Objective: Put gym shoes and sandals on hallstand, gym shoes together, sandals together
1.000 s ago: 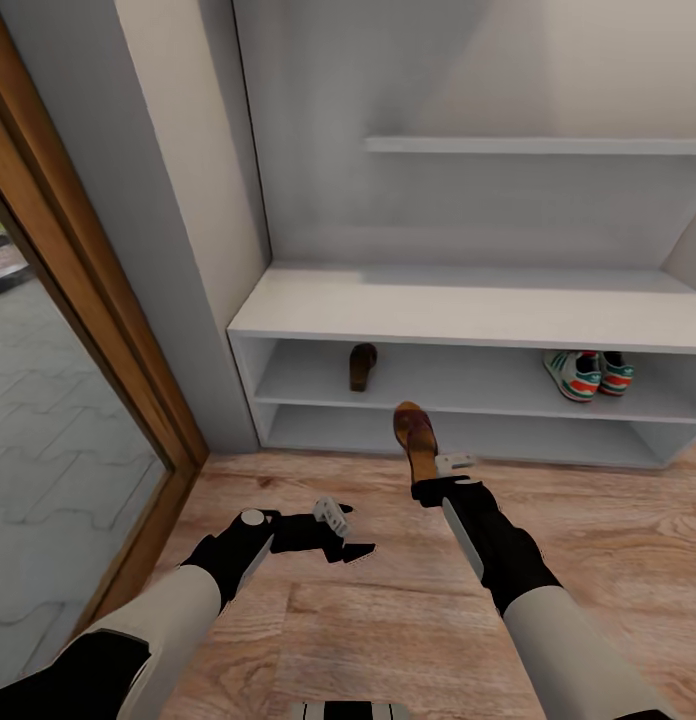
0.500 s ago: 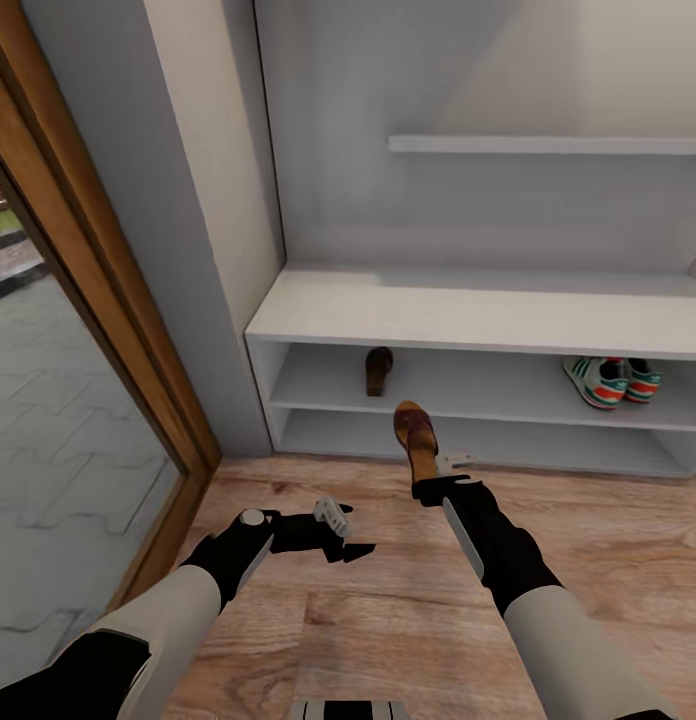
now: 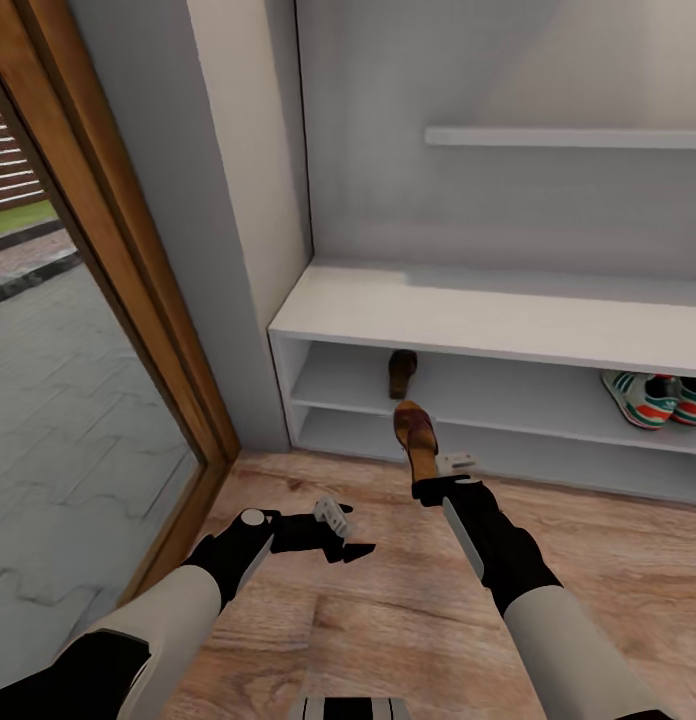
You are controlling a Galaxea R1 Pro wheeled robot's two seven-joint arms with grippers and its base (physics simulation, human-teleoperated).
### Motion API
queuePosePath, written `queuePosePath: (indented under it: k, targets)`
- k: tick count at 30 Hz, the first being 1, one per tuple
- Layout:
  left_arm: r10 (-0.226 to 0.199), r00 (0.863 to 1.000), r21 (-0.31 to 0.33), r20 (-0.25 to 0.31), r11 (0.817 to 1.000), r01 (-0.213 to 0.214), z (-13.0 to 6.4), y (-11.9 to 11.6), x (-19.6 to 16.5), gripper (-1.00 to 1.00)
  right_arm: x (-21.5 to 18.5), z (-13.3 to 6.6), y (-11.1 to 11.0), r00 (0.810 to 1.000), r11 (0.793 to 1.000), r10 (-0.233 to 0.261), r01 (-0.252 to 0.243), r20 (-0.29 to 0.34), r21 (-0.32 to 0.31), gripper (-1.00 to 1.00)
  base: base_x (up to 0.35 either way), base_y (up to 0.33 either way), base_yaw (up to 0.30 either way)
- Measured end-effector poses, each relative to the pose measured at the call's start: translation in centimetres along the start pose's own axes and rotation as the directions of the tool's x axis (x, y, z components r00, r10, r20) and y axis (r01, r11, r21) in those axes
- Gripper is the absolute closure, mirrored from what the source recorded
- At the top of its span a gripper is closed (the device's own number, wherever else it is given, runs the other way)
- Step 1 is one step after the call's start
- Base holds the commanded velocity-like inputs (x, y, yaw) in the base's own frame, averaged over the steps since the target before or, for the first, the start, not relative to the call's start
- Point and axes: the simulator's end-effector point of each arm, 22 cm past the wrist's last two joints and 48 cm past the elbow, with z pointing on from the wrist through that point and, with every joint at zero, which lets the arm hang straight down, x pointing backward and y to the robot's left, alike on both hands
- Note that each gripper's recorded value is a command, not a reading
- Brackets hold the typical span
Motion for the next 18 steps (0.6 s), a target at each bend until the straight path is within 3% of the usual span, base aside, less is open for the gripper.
queuePosePath:
  k: [8, 18]
  targets:
    - [-0.002, 1.000, 0.001, -0.001, 1.000, 0.002, 0.05, 0.00, 0.11, -1.00, -0.02, 0.06, -0.06, 1.000, 1.000, 0.002, -0.002, 0.002, 0.001, 1.00, 0.066, -0.050, 0.019]
    - [-0.001, 1.000, 0.001, -0.001, 1.000, 0.001, 0.04, 0.01, 0.10, -1.00, -0.02, 0.06, -0.07, 1.000, 1.000, 0.002, -0.002, 0.001, 0.001, 1.00, 0.156, -0.103, 0.000]
